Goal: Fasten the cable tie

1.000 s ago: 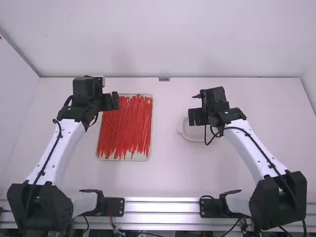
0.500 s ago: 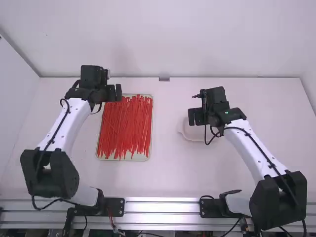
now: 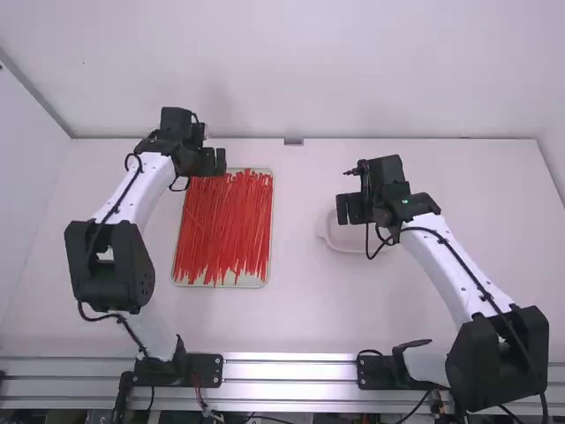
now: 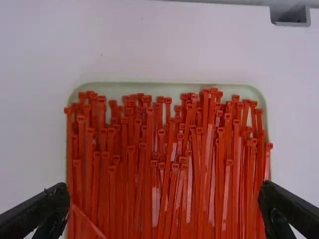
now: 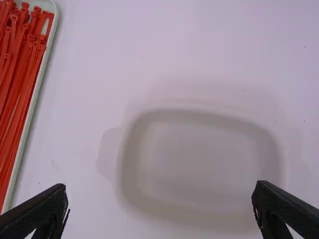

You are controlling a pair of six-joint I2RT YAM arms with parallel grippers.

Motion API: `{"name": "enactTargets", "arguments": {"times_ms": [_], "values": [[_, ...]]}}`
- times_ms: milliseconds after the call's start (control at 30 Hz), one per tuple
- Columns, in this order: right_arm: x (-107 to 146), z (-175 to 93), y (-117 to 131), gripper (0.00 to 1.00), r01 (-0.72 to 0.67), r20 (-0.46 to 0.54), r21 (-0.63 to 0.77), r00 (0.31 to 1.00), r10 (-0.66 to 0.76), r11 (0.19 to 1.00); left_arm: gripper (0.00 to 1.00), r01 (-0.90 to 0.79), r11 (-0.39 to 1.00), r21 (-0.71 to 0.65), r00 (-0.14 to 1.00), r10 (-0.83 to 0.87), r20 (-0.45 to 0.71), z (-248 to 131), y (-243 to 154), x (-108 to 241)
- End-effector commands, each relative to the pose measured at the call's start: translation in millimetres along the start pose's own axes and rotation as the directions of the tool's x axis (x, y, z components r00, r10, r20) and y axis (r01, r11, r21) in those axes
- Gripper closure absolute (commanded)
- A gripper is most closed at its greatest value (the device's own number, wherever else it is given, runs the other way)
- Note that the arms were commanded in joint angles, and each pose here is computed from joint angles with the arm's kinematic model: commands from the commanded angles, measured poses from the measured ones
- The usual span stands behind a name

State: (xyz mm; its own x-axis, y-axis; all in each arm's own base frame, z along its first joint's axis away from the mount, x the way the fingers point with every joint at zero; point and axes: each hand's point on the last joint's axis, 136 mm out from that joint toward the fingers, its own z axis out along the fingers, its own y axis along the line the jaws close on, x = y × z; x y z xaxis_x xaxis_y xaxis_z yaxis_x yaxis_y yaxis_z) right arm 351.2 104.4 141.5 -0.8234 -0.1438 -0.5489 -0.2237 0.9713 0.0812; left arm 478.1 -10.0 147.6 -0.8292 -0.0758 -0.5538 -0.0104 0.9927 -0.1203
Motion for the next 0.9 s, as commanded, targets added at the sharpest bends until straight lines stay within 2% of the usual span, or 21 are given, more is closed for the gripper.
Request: {"name": "enactTargets", "arguments": {"times_ms": [0, 267, 567, 867], "values": [[-11, -4, 1, 0.02, -0.002, 0.021, -0.002, 1.000, 0.002, 1.000, 0.00, 0.001, 1.000, 0.006, 1.000, -0.001, -0.001, 6, 3, -4], [-10, -4, 1, 0.01, 0.002, 0.015, -0.003, 1.000, -0.002, 1.000, 0.00, 0.004, 1.000, 0.006, 1.000, -0.004, -0.026, 27, 6, 2], [-6, -4, 1, 0.02, -0.002, -0.001, -0.002, 1.000, 0.002, 1.000, 0.06, 0.010, 1.000, 0.003, 0.998, -0.009, -0.070, 58, 10, 14], [-5, -4, 5, 0.02, -0.002, -0.005, -0.023, 1.000, 0.002, 1.000, 0.08, 0.012, 1.000, 0.002, 0.997, -0.012, -0.073, 79, 12, 18]]}}
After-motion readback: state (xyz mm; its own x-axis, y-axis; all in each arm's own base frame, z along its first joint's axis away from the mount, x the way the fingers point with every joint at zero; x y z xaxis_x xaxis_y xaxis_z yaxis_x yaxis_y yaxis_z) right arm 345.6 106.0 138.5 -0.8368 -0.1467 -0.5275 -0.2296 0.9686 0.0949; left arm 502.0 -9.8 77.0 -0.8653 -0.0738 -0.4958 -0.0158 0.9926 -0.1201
